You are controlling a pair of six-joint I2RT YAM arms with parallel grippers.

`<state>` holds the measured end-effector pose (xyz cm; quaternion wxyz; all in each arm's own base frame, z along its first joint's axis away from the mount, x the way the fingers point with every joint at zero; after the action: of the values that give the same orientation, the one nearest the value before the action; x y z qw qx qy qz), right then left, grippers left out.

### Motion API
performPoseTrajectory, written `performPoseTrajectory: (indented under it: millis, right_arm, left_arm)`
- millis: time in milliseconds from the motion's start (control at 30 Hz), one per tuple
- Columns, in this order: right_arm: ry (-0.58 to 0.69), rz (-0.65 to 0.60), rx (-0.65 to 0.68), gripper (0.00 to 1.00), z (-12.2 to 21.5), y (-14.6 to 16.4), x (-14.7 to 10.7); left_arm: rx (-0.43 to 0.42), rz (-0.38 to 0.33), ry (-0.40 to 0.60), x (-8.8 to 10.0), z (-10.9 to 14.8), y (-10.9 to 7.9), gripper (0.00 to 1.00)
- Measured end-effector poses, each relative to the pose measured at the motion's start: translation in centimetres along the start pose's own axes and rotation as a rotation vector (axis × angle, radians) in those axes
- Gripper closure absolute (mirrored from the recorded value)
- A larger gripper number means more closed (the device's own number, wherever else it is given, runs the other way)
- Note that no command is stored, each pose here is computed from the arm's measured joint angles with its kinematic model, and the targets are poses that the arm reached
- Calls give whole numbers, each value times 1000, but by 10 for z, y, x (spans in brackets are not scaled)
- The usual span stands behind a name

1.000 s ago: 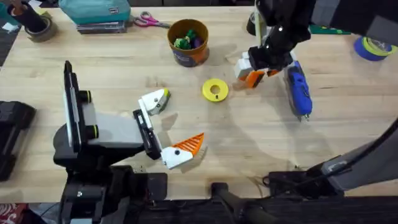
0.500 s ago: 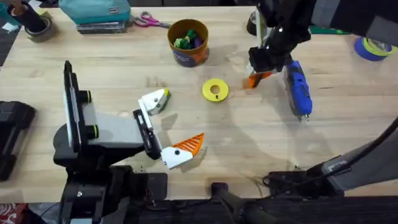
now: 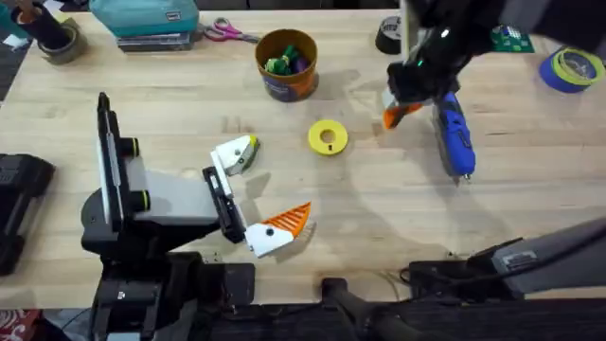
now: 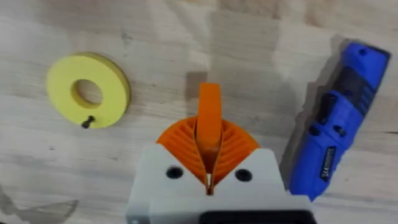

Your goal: Pick up the gripper from the table and insert it into the empty holder that is missing its gripper. Then pick up a screw, insert it into the mounting hole, and use the screwdriver to tighten it. Finally, clean up the table by picking up the vegetable and placing it into the bucket.

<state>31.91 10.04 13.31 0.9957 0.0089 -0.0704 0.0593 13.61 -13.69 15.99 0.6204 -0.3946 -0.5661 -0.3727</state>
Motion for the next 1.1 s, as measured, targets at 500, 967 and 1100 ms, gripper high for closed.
performPoseTrajectory:
  millis: [500, 967, 1100]
  right_arm:
    - [-374, 33, 338, 992, 133, 40, 16]
    - [-607, 96, 894, 993, 155, 92, 10]
    - [-583, 76, 1059, 993, 138, 96, 3]
  left_arm:
    - [0, 0, 0, 0, 0, 0, 15]
    - [-3, 0, 0, 0, 0, 0, 16]
    - [-3, 0, 0, 0, 0, 0, 16]
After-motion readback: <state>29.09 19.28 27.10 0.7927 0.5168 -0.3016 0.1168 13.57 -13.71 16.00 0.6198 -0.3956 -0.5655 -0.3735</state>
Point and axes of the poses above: each hand's point on the last joint's axis, 136 mm out from that joint toward the fingers, its own z axis back along the fingers, its own y axis along the line the jaws close on, x = y × z, the point moved 2 cm from there along z, back along the fingers, and after that the axes turned 1 degree about -z, right-handed, at the moved point
